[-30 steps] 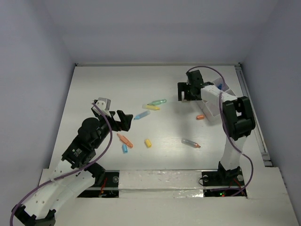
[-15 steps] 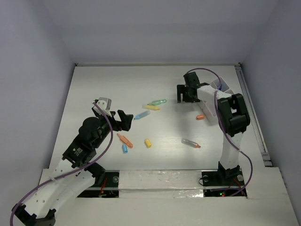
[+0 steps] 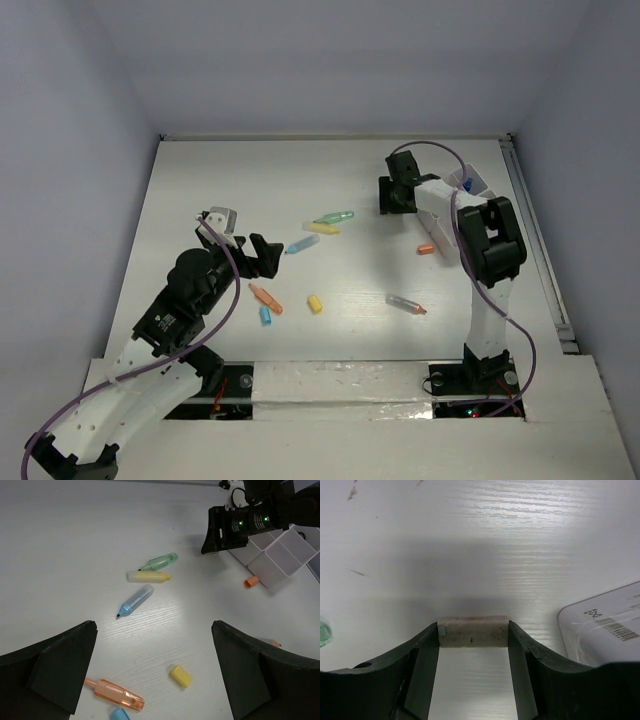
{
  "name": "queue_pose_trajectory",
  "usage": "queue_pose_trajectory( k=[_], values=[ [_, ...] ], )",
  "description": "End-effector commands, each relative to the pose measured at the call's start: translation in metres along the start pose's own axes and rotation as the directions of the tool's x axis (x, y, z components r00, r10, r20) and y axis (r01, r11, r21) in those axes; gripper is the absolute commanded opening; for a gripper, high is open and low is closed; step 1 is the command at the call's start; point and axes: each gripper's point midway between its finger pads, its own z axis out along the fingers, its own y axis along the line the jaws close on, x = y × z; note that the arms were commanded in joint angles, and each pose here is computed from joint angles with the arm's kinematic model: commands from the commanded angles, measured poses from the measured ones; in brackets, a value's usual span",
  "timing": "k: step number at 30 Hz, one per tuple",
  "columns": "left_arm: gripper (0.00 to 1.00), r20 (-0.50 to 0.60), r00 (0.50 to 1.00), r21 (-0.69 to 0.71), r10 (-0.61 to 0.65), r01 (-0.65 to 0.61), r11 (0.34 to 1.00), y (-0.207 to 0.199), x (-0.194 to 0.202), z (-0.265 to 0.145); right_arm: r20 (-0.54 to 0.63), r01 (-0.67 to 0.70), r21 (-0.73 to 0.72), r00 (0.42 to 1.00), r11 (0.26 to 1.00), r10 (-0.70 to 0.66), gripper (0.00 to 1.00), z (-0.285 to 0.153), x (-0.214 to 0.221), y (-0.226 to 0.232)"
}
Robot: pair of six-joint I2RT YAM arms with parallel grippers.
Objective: Sort the stationery into containers
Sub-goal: Pick up the stationery from the center of the board, then place the stationery in the storage box.
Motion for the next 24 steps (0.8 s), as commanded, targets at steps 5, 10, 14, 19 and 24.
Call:
queue_pose_trajectory(
  k=[5,10,14,19,24],
  values=[
    [0.99,0.054,0.999,0.021,-0.003,0.002,1.0,-0.006,-0.018,0.0,0.251,-0.022,-0.007,0.968,1.0,0.024,0.44,-0.076,-0.064,-0.002],
    [0.99,0.059,0.998,0.024,-0.004,0.002,1.0,-0.006,-0.019,-0.001,0.316,-0.057,0.082,0.948,0.995,0.028,0.44,-0.106,-0.076,-0.029],
    [0.99,0.059,0.998,0.026,-0.004,0.002,1.0,-0.006,-0.019,-0.002,0.301,-0.085,0.172,0.953,0.981,0.03,0.45,-0.11,-0.069,-0.058],
    [0.99,0.061,0.998,0.027,-0.004,0.003,1.0,-0.006,-0.019,-0.003,0.273,-0.09,0.274,0.962,0.958,0.012,0.46,-0.11,-0.059,-0.084],
    [0.99,0.062,0.998,0.03,-0.004,0.003,1.0,-0.007,-0.02,-0.003,0.248,-0.094,0.344,0.969,0.934,0.006,0.47,-0.109,-0.054,-0.103]
  ],
)
